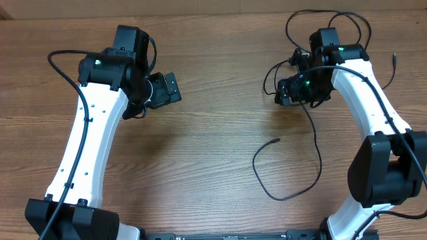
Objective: Untangle cables
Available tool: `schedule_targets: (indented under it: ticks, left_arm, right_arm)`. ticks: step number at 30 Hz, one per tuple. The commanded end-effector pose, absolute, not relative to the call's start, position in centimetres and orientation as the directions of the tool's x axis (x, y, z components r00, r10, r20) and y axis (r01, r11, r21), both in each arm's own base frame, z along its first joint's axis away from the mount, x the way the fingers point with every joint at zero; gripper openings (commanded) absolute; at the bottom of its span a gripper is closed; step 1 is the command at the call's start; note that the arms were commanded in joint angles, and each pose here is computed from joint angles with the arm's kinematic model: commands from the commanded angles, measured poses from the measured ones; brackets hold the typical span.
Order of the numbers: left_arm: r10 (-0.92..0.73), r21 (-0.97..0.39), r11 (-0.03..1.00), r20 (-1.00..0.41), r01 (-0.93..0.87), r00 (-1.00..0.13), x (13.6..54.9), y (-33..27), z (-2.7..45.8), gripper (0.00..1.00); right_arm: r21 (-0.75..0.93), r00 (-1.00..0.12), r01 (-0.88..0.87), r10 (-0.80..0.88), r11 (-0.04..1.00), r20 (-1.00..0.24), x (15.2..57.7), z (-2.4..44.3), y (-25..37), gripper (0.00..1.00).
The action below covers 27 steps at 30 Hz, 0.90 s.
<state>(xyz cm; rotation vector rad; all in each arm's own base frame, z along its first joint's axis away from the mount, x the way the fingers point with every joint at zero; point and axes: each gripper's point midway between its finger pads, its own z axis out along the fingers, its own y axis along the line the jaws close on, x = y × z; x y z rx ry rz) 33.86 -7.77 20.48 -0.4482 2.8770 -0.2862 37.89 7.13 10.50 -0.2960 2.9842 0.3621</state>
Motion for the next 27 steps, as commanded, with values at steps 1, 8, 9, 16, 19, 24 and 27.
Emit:
schedule_targets:
  ticks: [1, 8, 9, 16, 19, 24, 27]
  left_arm:
    - [-0.296, -0.201, 0.945, -0.180, -0.259, -0.938, 33.9, -7.6, 20.0, 1.00]
    - [-0.296, -0.204, 0.944, -0.185, -0.258, -0.937, 34.0, -7.7, 20.0, 1.00]
    - [-0.296, -0.204, 0.944, -0.184, -0.258, -0.937, 34.0, -7.7, 20.0, 1.00]
    - [-0.296, -0.202, 0.944, -0.180, -0.260, -0.938, 33.9, -7.6, 20.0, 1.00]
    - [-0.296, -0.202, 0.944, -0.180, -0.260, -0.938, 33.9, -7.6, 20.0, 1.00]
    - [-0.296, -0.200, 0.945, -0.178, -0.260, -0.939, 33.8, -7.6, 20.0, 1.00]
    - [-0.296, -0.199, 0.945, -0.175, -0.261, -0.939, 33.7, -7.6, 20.0, 1.00]
  right_arm:
    - [0.244, -0.964, -0.252, -0.222, 0.937, -0.144, 37.6, 11.2, 7.5, 0.90]
    - [0.220, -0.970, -0.244, -0.233, 0.945, -0.073, 36.0, 10.9, 6.8, 0.49]
    - [0.220, -0.972, -0.236, -0.226, 0.946, -0.071, 36.0, 10.9, 6.8, 0.41]
    - [0.261, -0.988, -0.145, -0.129, 0.954, -0.080, 36.6, 11.8, 7.4, 0.04]
    - [0.321, -0.980, -0.172, -0.127, 0.931, -0.156, 37.7, 14.3, 8.7, 0.04]
    - [0.339, -0.932, -0.226, -0.101, 0.913, -0.349, 40.6, 21.6, 9.6, 0.04]
    - [0.316, -0.879, -0.259, -0.086, 0.913, -0.470, 41.8, 26.8, 9.6, 0.04]
